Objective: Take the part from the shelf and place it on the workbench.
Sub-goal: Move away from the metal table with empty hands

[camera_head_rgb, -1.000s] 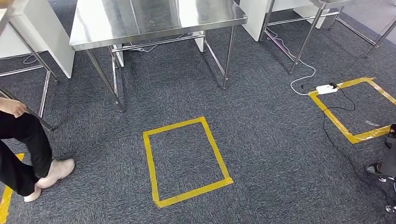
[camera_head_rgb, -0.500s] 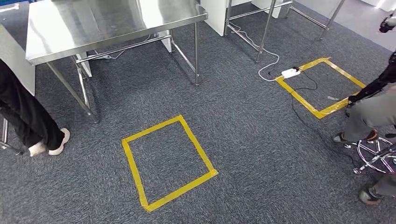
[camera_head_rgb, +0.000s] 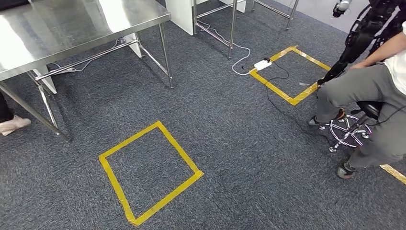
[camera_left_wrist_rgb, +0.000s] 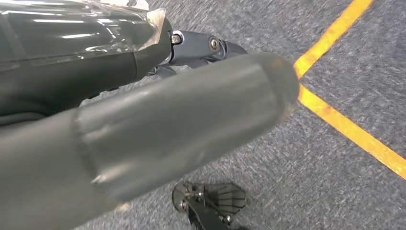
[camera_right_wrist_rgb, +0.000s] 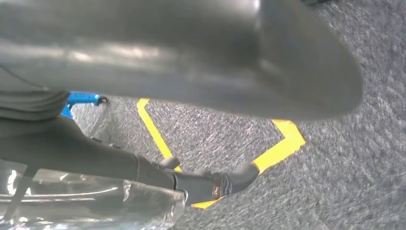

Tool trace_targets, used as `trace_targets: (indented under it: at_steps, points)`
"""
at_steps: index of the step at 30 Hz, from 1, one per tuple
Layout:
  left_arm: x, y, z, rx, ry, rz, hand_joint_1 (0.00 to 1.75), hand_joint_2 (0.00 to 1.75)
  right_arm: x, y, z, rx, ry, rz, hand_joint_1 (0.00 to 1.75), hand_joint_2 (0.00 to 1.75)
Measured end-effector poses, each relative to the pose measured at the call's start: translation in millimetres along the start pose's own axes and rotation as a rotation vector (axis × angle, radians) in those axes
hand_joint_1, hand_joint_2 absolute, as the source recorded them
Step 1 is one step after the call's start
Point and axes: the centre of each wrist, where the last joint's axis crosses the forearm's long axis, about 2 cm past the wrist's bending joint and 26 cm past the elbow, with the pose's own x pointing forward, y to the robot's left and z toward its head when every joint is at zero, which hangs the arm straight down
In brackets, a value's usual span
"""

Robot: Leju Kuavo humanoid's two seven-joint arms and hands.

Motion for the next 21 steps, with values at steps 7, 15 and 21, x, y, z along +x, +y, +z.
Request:
trace_targets:
  at_steps: [7, 15, 21]
  points:
    - [-5.1, -5.3, 3.8, 0.003, 0.000, 0.011, 0.00, 0.00, -3.6, -1.9, 0.2, 0.002, 0.000, 0.007, 0.00, 0.00]
    - [-8.5, -7.3, 6.1, 0.004, -0.001, 0.016, 0.00, 0.00, -6.6, -4.8, 0.1, -0.003, 0.002, 0.012, 0.00, 0.00]
    - [-8.9, -8.6, 6.6, 0.002, -0.005, 0.019, 0.00, 0.00, -8.6, -4.2, 0.6, -0.004, 0.002, 0.014, 0.00, 0.00]
